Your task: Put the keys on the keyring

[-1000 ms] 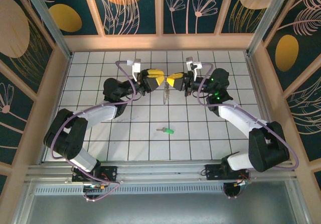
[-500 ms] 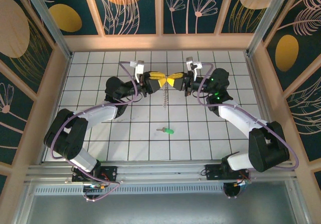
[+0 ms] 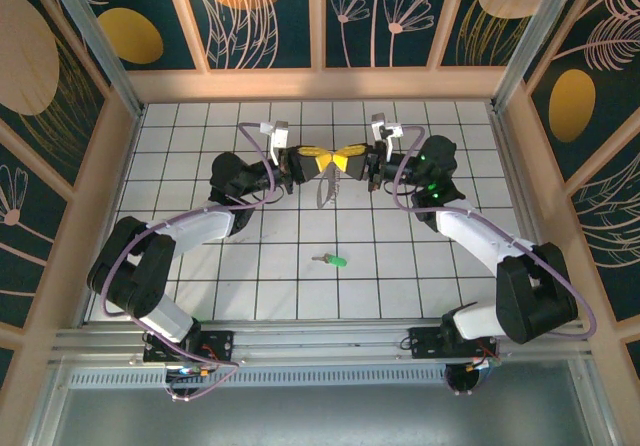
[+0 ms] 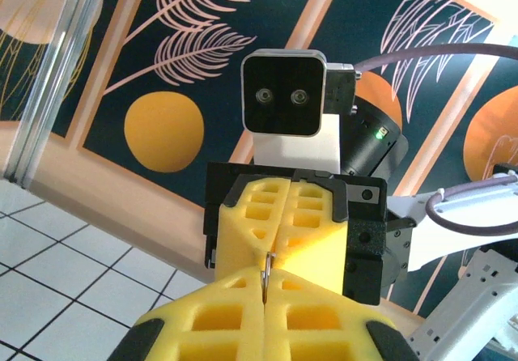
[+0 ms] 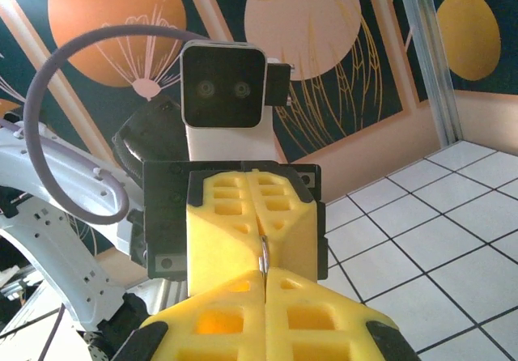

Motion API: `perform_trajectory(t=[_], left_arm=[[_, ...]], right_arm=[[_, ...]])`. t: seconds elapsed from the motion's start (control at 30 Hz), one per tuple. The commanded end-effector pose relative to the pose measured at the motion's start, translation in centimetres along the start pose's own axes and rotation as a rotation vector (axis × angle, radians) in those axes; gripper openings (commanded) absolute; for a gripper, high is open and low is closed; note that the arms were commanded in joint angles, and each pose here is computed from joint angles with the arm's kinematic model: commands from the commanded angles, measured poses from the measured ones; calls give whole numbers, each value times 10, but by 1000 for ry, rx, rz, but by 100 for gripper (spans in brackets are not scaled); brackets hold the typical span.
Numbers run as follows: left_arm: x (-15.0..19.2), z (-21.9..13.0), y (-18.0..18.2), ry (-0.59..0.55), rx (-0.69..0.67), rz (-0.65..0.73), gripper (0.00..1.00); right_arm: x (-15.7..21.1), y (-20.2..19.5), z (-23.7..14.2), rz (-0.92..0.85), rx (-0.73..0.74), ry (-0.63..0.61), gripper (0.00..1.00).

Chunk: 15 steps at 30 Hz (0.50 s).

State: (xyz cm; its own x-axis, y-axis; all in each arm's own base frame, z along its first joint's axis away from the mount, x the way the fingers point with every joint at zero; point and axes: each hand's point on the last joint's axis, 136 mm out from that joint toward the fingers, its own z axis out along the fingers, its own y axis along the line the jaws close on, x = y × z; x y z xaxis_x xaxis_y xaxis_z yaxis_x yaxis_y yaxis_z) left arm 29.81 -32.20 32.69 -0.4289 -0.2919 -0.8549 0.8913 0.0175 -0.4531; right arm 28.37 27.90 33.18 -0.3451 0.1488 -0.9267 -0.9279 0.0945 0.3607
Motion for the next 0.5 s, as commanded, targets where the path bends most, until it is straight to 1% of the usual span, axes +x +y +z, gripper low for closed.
perform_trajectory(t=[0.0, 0.07, 0.1, 0.13, 0.17, 0.3, 0.4, 0.47], left_arm=[[-6, 5, -6, -7, 22, 38, 0], [-5, 5, -5, 8, 12, 46, 0], [-5, 5, -5, 18, 4, 58, 0], [-5, 5, -5, 28, -4, 71, 0], [-3, 5, -3, 47, -20, 81, 0], [0, 5, 0, 114, -65, 153, 0], [4, 6, 1, 176, -78, 200, 0], [1, 9, -3, 207, -59, 230, 0]], right_arm=[[-19, 13, -3, -81, -8, -21, 5], [-21, 7, -10, -81, 28, -26, 28], [-22, 6, -16, -83, 47, -33, 36], [-23, 4, -21, -84, 65, -38, 40], [-24, 2, -27, -84, 84, -42, 43], [-21, 0, -42, -79, 136, -43, 47], [-14, 0, -45, -65, 142, -30, 50], [-8, 2, -44, -54, 124, -15, 52]])
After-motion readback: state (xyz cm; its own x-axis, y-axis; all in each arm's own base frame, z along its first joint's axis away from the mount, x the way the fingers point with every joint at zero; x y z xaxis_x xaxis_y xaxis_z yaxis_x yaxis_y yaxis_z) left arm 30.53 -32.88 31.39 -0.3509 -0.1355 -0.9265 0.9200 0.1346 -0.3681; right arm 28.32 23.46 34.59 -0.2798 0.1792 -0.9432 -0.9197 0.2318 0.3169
